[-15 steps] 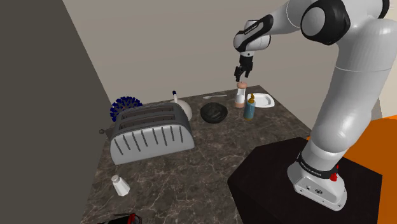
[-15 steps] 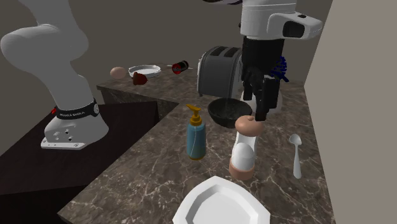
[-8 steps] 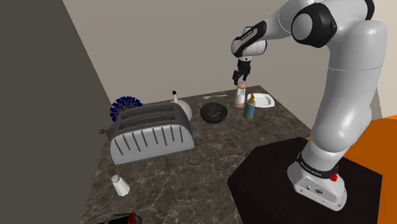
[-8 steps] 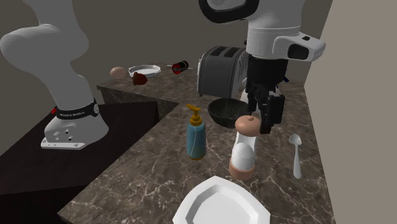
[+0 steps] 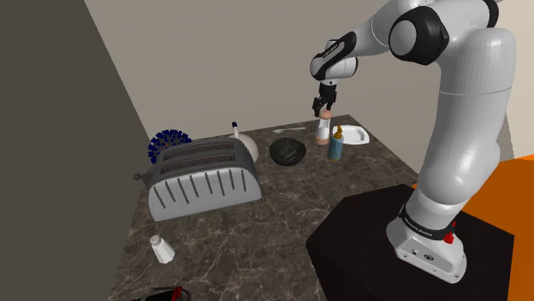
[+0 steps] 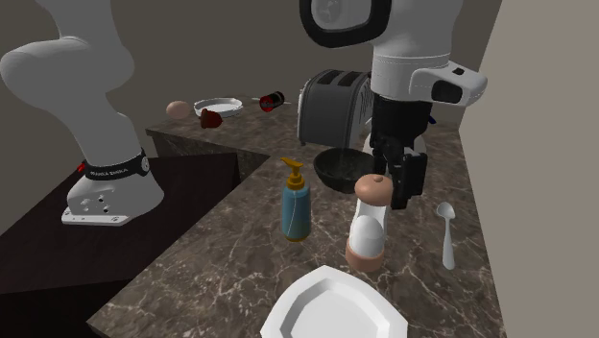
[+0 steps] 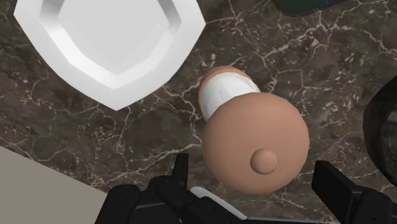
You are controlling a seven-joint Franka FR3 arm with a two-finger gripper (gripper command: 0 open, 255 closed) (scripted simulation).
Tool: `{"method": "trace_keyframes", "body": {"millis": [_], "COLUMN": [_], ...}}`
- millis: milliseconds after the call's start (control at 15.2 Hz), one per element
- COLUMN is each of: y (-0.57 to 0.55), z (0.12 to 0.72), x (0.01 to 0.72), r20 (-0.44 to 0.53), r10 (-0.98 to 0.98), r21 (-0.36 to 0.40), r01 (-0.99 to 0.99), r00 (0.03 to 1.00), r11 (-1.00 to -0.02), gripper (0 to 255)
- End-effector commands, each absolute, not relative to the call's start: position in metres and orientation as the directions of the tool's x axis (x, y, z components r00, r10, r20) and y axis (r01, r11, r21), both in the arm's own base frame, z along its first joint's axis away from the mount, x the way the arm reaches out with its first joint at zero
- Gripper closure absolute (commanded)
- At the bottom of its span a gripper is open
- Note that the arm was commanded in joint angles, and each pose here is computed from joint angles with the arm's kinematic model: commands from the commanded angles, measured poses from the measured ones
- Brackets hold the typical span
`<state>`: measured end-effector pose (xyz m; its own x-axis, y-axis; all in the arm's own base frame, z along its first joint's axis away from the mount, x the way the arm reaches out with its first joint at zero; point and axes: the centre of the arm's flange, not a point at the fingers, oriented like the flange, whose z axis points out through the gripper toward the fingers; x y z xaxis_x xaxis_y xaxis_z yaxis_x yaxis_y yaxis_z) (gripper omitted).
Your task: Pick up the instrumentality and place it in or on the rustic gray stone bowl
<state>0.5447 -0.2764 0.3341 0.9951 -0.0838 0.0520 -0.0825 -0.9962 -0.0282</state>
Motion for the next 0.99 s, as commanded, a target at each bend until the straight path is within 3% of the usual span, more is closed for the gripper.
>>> {"method": "trace_keyframes", "body": {"millis": [0,66,924], "y": [-0.276,-0.276,-0.276], "z": [0.334,0.334,0.355], "x": [0.545,0.545,0.545], "r20": [0.052,0.052,0.052], "r10": [-0.084,-0.084,-0.084], "r21": [-0.028,-0.028,-0.028], "r01": [-0.082,-0.082,-0.082], "r00": [0.995,0.995,0.995], "r11": [-0.996,-0.996,-0.996], "gripper": [0,255,255]}}
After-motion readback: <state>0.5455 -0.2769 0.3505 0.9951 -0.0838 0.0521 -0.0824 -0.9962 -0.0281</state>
